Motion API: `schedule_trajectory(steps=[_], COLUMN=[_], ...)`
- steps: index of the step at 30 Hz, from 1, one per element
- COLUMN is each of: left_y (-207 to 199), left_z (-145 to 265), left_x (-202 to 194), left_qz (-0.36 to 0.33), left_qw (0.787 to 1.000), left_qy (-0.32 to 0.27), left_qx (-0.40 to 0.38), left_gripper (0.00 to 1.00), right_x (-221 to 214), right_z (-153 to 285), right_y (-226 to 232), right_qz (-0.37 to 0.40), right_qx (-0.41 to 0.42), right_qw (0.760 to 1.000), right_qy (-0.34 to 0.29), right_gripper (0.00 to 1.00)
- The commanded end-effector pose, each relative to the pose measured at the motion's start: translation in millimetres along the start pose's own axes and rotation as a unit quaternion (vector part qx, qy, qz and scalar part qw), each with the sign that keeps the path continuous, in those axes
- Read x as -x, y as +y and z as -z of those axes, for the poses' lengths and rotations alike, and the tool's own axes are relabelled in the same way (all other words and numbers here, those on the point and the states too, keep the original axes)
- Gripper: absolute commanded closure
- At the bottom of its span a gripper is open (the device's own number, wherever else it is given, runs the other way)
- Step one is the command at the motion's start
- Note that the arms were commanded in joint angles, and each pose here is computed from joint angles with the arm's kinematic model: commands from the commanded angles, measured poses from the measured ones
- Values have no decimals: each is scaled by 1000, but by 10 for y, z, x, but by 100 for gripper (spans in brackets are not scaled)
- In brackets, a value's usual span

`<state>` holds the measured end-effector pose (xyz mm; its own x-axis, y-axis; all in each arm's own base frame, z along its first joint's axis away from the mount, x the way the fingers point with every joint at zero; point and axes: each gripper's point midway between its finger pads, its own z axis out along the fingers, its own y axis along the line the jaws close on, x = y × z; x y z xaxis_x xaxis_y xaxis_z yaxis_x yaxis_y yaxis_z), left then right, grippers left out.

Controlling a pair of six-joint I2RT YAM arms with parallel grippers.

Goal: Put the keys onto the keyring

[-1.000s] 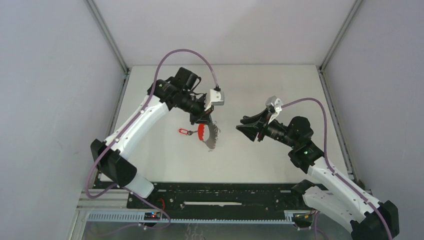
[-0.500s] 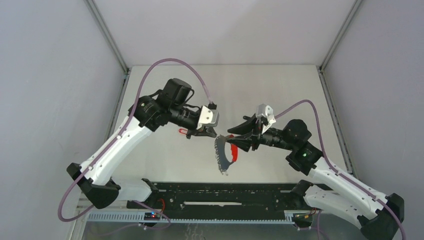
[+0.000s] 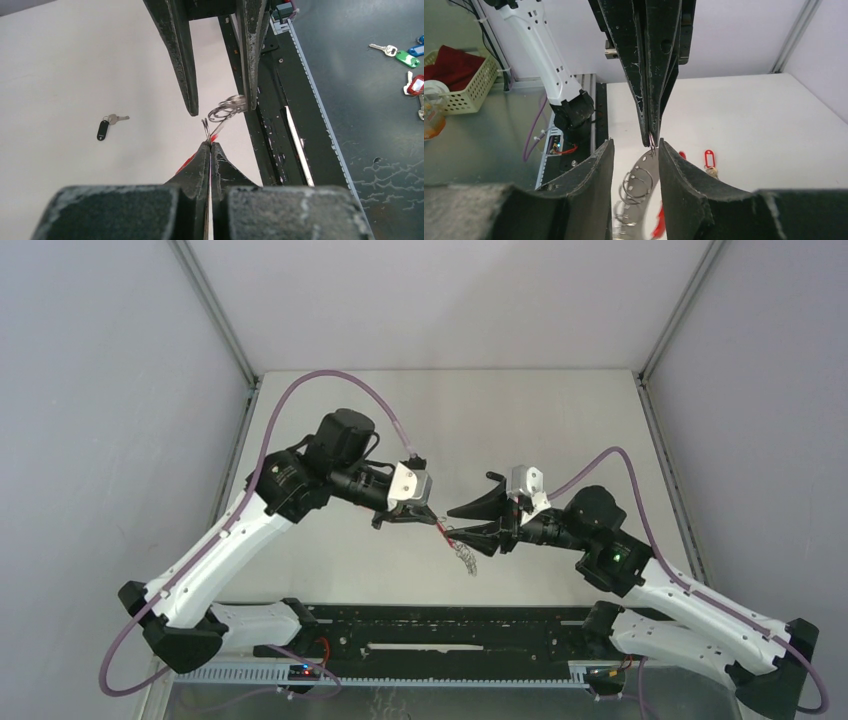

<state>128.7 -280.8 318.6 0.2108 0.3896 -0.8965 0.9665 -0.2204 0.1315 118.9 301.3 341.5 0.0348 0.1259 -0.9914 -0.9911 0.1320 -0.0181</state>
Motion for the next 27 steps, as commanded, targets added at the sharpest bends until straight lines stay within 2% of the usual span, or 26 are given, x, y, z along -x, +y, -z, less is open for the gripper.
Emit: schedule_trajectory(steps=[1,10,19,27], left_y=[-91,-183,-181,-175], left_z=[57,62,66,57], left_x=[161,153,196,244], left_qz=[-23,-34,-33,-28], left_qw=[999,999,999,998], left_qy=[-31,-35,-43,-54], left_qx=[2,-5,-3,-2], left_gripper=[100,100,100,100], right_x=[146,177,154,201], right_z=[-15,-38,-74,-112], right_y=[-41,-50,52,3], right_qz=[40,46,38,40], right_qx=[-17,-20,11,0], right_qw=[999,999,999,999], right_qy=[0,5,18,15], right_gripper=[55,60,62,81])
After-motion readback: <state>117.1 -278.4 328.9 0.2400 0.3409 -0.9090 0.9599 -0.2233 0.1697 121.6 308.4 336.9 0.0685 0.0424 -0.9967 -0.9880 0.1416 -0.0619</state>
